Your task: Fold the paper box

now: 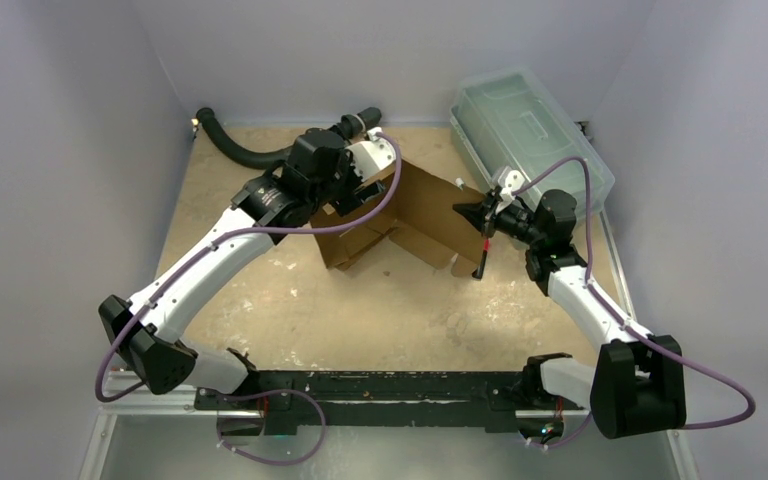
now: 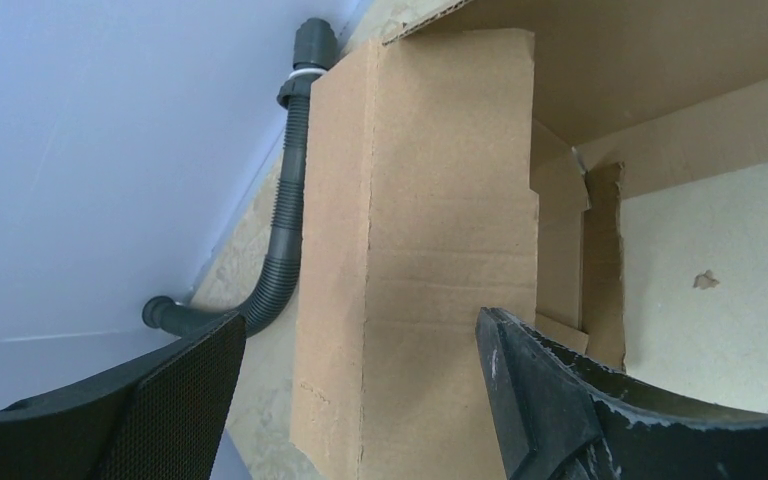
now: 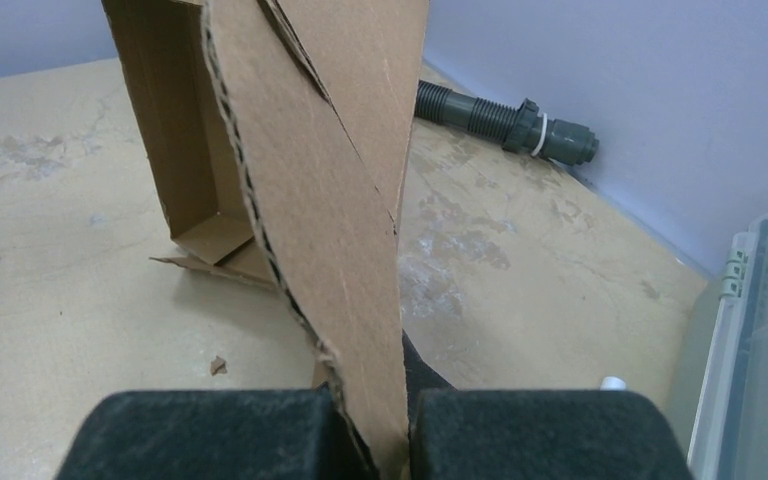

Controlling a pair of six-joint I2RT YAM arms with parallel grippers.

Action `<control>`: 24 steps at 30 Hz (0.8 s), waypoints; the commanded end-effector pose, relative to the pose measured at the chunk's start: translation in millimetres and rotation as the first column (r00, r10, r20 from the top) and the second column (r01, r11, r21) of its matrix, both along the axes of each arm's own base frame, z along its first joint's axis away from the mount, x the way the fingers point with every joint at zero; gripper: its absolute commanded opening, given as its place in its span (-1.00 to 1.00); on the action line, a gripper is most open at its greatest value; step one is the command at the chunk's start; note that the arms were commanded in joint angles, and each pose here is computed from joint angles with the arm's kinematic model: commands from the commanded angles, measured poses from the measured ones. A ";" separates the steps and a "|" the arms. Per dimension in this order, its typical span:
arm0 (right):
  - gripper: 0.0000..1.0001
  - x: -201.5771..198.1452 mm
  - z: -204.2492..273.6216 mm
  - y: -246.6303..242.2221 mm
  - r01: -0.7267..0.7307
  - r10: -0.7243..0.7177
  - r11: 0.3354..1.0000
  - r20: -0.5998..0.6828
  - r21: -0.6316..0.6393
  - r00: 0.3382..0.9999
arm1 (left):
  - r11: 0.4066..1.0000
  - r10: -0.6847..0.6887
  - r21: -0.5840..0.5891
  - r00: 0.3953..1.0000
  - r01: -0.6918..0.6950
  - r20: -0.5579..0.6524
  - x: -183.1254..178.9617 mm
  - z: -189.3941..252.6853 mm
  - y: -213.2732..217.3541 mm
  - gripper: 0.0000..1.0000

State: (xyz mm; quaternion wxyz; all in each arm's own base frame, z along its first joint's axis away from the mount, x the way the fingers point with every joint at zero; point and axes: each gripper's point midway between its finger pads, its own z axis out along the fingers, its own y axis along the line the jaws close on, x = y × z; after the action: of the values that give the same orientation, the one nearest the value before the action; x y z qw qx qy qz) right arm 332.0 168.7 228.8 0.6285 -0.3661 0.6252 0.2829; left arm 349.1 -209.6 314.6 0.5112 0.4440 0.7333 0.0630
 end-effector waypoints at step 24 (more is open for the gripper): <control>-1.00 0.8 1.8 3.0 -0.012 0.012 1.000 0.015 -0.003 1.000 | 0.983 0.072 0.158 0.990 -0.091 0.125 14.2 -7.9 24.3 0.76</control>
State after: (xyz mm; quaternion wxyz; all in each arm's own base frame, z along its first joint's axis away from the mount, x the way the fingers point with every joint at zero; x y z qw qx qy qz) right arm 331.9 168.8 228.6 0.6278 -0.3656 0.6257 0.2840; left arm 362.8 -187.7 283.9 0.4796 0.4602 0.7297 0.1603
